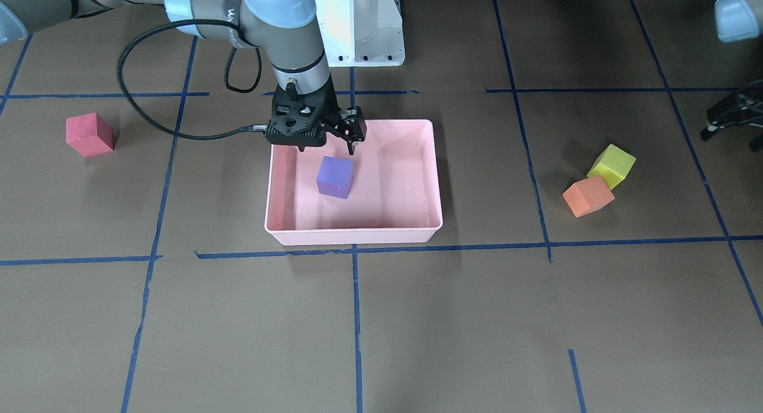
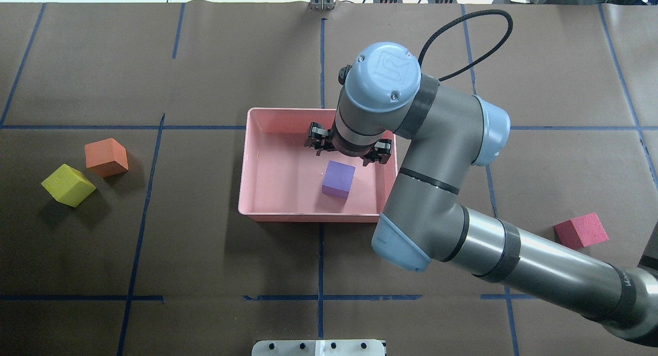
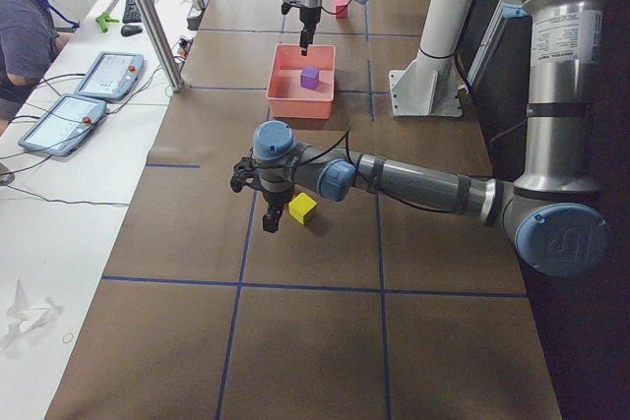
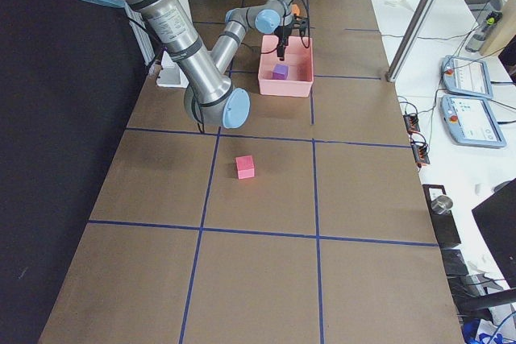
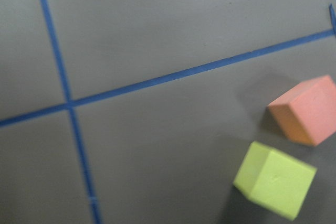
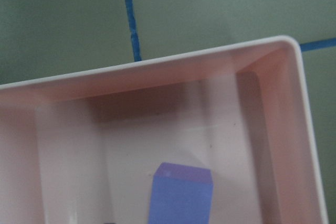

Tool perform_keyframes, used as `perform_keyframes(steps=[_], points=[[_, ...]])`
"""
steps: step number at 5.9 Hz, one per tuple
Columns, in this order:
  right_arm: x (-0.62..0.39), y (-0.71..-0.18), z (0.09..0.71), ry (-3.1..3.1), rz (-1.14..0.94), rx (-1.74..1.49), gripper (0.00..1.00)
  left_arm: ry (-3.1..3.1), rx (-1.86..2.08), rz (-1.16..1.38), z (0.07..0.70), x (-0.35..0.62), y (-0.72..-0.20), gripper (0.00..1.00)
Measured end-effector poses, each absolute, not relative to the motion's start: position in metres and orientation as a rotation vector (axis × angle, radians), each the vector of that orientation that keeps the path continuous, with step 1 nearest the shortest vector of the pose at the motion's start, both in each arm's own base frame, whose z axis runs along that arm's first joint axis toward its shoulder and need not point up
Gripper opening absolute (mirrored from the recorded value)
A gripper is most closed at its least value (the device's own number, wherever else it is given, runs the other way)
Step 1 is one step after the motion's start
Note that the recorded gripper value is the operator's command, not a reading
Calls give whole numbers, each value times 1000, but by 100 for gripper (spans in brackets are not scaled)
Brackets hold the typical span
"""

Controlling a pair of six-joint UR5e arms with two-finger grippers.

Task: Place blocks into pink bin with both arms
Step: 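Grasp the orange cube with the left gripper while the right gripper withdraws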

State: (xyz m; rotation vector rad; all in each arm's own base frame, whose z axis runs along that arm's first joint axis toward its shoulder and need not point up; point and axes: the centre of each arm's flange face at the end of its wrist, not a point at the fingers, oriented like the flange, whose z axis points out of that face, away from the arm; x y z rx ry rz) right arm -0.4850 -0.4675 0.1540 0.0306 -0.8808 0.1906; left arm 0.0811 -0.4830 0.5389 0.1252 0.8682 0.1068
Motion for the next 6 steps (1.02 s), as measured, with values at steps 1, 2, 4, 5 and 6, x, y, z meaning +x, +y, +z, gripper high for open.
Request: perform_keyframes(steps=[1,2,4,5,6], points=[[-454,-495,173,-862,134,34,100,896,73,1,525,111,-486,100],[-411,-526,204,-846,57,48,100,905,29,-83,512,139,-489,100],[-316,-575,271,-818,-116,108,100,860,-9,-204,489,204,-494,100],[-274,-590,303,-795,-197,147,100,852,-18,-241,484,227,-496,100],[-236,-599,332,-771,-269,180,100,857,-17,-260,486,244,-499,100]])
